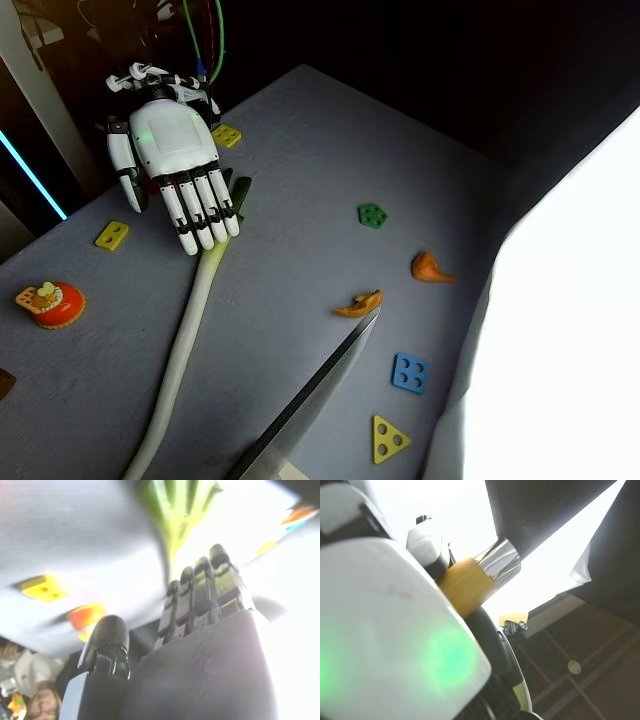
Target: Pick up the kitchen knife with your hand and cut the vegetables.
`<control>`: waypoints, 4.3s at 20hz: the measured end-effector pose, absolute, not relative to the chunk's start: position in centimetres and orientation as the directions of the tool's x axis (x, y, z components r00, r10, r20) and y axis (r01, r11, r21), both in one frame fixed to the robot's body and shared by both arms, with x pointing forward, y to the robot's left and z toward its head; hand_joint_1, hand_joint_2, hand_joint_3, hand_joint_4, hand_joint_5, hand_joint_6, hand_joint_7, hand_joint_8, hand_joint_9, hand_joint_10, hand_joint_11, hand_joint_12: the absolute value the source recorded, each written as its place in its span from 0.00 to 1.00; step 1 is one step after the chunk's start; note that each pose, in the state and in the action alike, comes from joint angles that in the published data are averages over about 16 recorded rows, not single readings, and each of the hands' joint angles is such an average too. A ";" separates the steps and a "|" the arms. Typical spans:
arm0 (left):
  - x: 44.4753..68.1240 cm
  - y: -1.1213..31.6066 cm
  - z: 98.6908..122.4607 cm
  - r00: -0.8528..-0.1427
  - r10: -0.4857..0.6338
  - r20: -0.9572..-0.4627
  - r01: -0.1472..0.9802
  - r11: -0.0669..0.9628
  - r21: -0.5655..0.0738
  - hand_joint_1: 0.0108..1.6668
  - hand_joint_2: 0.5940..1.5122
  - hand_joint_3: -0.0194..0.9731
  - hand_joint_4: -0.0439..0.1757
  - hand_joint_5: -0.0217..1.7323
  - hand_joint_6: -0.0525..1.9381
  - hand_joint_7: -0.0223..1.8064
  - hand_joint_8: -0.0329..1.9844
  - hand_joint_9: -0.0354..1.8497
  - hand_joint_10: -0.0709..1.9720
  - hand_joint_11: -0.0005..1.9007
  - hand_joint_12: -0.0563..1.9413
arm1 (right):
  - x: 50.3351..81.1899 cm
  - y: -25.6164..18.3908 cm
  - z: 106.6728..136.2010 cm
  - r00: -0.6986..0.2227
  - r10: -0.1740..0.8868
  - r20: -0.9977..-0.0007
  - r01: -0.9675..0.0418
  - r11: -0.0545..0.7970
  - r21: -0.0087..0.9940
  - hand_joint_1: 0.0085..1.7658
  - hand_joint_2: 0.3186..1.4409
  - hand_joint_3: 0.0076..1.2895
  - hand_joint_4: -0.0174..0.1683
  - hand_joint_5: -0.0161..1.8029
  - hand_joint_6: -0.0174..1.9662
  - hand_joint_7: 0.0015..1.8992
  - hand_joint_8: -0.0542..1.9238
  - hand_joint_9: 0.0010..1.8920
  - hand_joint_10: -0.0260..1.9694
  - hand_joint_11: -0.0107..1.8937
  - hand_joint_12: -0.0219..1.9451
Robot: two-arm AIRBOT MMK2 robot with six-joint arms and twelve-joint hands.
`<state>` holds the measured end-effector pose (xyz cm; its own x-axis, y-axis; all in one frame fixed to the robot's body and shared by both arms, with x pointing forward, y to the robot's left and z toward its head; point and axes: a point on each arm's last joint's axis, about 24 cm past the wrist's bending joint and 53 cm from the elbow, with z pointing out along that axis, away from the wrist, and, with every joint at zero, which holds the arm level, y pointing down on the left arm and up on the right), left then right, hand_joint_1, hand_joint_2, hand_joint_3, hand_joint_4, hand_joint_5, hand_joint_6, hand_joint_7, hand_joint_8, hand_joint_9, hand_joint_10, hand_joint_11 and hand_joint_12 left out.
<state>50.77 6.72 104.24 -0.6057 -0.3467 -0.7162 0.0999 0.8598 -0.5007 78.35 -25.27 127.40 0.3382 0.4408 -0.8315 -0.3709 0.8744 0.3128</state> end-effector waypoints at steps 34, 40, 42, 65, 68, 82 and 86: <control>53.9 5.7 110.2 -0.574 -0.385 -0.722 0.152 0.817 -0.557 0.01 1.00 0.05 0.21 0.07 0.03 0.08 0.02 0.07 0.04 0.01 0.18 | 80.9 -27.2 119.0 0.216 0.578 -0.787 -0.352 0.798 0.490 0.86 0.29 0.74 0.98 0.74 0.96 0.79 0.92 0.81 0.91 0.83 0.93; 53.9 5.7 110.2 -0.576 -0.381 -0.723 0.156 0.817 -0.555 0.01 1.00 0.05 0.21 0.07 0.03 0.08 0.02 0.07 0.04 0.01 0.18 | 81.1 -27.5 118.2 0.169 0.617 -0.769 -0.381 0.760 0.526 0.80 0.32 0.75 0.72 0.67 0.96 0.72 0.94 0.77 0.93 0.79 0.94; 53.9 5.7 110.2 -0.576 -0.379 -0.724 0.157 0.818 -0.554 0.01 1.00 0.05 0.21 0.07 0.03 0.08 0.02 0.07 0.04 0.01 0.18 | 81.2 -27.5 118.0 0.156 0.622 -0.767 -0.390 0.752 0.531 0.77 0.34 0.73 0.61 0.63 0.93 0.67 0.94 0.72 0.94 0.75 0.95; 54.0 5.7 110.3 -0.573 -0.376 -0.728 0.161 0.820 -0.549 0.01 1.00 0.04 0.21 0.07 0.03 0.08 0.02 0.07 0.04 0.01 0.17 | 81.3 -27.3 119.5 0.191 0.532 -0.825 -0.479 0.784 0.395 0.55 0.70 0.01 0.20 0.17 0.42 0.15 0.51 0.08 0.63 0.10 0.74; 54.1 5.8 110.3 -0.572 -0.376 -0.729 0.160 0.820 -0.549 0.01 1.00 0.04 0.21 0.07 0.03 0.08 0.02 0.07 0.04 0.01 0.17 | 80.9 -27.5 119.8 0.187 0.516 -0.836 -0.498 0.783 0.372 0.51 0.65 0.01 0.26 0.10 0.28 0.09 0.35 0.06 0.46 0.06 0.56; 53.9 5.6 110.4 -0.574 -0.377 -0.727 0.163 0.818 -0.552 0.01 1.00 0.04 0.21 0.06 0.03 0.08 0.02 0.07 0.04 0.01 0.14 | 77.4 -29.1 120.9 0.114 0.444 -0.889 -0.589 0.750 0.299 0.42 0.51 0.01 0.41 0.02 0.00 0.01 0.02 0.01 0.02 0.01 0.01; 53.9 5.5 110.5 -0.573 -0.378 -0.727 0.164 0.817 -0.554 0.01 1.00 0.04 0.21 0.06 0.03 0.08 0.02 0.07 0.04 0.01 0.14 | 75.3 -29.4 123.1 0.117 0.451 -0.885 -0.614 0.733 0.292 0.39 0.49 0.01 0.40 0.02 0.00 0.01 0.02 0.01 0.02 0.01 0.01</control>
<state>53.86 5.54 110.50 -0.5726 -0.3781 -0.7274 0.1640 0.8165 -0.5535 75.33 -29.36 123.06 0.1169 0.4507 -0.8850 -0.6136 0.7334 0.2925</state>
